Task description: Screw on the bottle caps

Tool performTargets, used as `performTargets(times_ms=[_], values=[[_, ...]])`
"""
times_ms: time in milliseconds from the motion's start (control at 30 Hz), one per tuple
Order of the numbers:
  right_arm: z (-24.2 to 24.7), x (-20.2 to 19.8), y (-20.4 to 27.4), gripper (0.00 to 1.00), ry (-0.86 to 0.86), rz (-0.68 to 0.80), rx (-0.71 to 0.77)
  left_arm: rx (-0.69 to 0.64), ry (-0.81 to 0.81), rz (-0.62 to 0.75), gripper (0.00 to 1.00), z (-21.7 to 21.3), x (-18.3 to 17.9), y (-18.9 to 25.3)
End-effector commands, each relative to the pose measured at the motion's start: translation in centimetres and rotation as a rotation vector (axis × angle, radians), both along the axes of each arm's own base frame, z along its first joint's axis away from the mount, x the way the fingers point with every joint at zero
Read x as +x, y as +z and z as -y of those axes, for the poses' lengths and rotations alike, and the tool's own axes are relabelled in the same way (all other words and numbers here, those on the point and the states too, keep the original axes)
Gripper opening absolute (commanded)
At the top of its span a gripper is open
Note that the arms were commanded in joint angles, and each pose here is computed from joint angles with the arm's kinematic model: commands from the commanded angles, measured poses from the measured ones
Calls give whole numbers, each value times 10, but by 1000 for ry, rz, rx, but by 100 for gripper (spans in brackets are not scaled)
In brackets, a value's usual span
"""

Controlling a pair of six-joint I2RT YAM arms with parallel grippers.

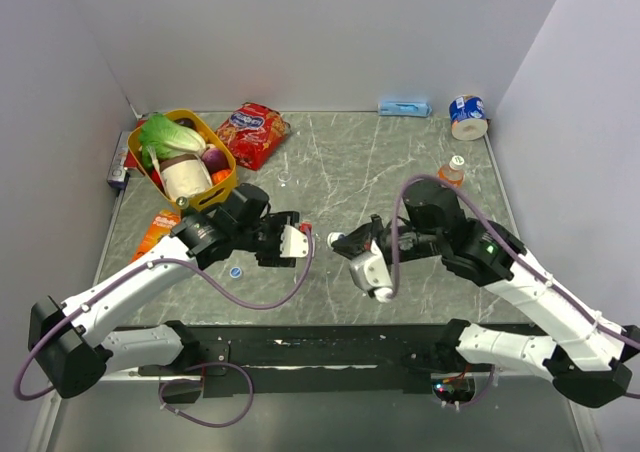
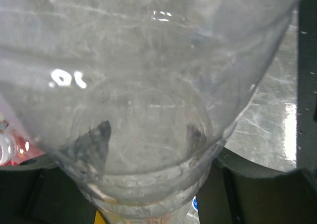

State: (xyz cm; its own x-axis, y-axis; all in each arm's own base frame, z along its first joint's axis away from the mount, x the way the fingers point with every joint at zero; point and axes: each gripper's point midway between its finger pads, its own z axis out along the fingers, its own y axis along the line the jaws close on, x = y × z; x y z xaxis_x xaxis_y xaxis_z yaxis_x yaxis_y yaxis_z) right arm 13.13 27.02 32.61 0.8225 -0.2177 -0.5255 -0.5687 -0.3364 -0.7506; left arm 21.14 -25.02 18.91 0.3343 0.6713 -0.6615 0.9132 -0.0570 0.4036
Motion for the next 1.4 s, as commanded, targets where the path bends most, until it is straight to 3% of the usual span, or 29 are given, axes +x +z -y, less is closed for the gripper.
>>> performTargets(times_ms=[0, 33, 100, 133, 200, 233, 400, 433, 500, 533, 633, 733, 833, 1367], values=[[-18, 35, 11, 9, -208, -149, 44, -152, 52, 112, 1, 13, 16, 37], [-17, 48, 14, 0, -324, -264, 71, -169, 161, 115, 1, 6, 27, 34], [-26, 65, 19, 0, -428, -399, 76, -320, 254, 191, 1, 8, 41, 68], [-27, 65, 19, 0, -460, -509, 73, -334, 282, 217, 1, 4, 45, 71], [-34, 72, 29, 0, -490, -589, 86, -370, 279, 257, 1, 3, 44, 84], [-35, 69, 37, 0, -475, -650, 111, -364, 285, 258, 1, 1, 45, 82], [-32, 67, 115, 0, -393, -660, 349, -228, 276, 160, 1, -4, 37, 47], [-31, 67, 123, 4, -392, -674, 365, -193, 272, 133, 1, -8, 33, 36], [-26, 58, 123, 23, -349, -643, 317, -179, 224, 120, 1, -8, 23, 30], [-23, 56, 119, 43, -296, -520, 277, -154, 204, 101, 1, -11, 17, 23], [-5, 39, 82, 58, -192, -316, 134, -127, 120, 74, 1, -9, 3, 20], [10, 19, 47, 66, -103, -123, 27, -88, 81, 58, 1, -12, -3, 12], [17, 6, 24, 66, -43, -27, -40, -88, 68, 84, 1, -11, -1, 15], [-2, 7, 11, 58, -30, -19, -77, -131, 28, 97, 1, -1, -2, 32]])
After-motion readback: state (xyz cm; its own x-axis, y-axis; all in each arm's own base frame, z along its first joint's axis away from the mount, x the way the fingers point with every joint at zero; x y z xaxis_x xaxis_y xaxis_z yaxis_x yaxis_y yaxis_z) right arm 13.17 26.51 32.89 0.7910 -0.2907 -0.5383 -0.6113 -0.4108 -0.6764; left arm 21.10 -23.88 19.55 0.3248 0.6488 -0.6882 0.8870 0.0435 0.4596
